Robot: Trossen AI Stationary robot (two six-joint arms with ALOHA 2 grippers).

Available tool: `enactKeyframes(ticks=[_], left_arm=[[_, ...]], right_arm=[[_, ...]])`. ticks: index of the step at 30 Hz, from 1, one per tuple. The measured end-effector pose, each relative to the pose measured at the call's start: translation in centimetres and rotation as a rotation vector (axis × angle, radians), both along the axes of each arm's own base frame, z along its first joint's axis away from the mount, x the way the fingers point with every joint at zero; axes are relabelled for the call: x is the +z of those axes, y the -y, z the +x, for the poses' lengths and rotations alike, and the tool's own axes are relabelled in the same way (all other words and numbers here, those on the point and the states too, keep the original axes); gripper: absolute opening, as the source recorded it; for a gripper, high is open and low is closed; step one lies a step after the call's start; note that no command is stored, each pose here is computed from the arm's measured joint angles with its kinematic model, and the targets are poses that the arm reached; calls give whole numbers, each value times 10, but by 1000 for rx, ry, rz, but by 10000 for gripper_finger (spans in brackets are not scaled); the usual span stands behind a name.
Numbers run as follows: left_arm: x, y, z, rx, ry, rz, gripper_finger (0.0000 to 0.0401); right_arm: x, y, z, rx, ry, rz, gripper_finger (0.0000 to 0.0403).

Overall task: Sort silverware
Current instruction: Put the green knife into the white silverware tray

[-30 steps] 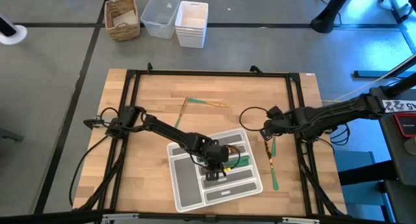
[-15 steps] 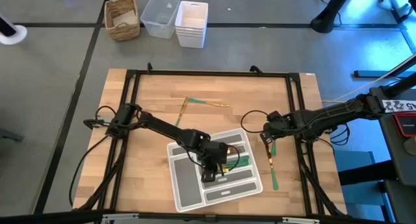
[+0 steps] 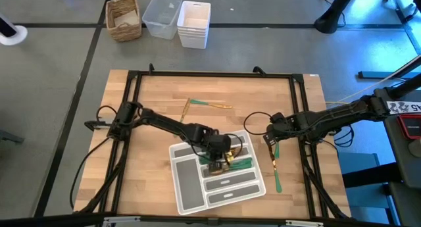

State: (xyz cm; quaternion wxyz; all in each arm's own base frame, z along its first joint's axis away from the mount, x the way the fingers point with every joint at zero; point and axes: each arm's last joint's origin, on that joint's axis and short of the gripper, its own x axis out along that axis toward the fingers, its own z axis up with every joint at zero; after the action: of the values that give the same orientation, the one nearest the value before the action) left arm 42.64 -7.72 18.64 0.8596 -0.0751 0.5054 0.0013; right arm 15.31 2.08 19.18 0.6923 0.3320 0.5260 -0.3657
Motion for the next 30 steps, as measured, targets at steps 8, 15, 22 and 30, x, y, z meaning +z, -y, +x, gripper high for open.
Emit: enactKeyframes(ticks=[8, 15, 22, 30], left_arm=[[-5, 10, -12, -29, -113, 19, 19], [11, 16, -21, 13, -90, 113, 8], [17, 21, -41, -15, -220, 160, 5], [16, 45, -55, -89, -283, 188, 5]], right_arm=[[0, 0, 0, 18, -2, -18, 67], [0, 0, 0, 27, -3, -20, 67], [0, 0, 0, 29, -4, -21, 67], [0, 0, 0, 48, -6, -24, 67]])
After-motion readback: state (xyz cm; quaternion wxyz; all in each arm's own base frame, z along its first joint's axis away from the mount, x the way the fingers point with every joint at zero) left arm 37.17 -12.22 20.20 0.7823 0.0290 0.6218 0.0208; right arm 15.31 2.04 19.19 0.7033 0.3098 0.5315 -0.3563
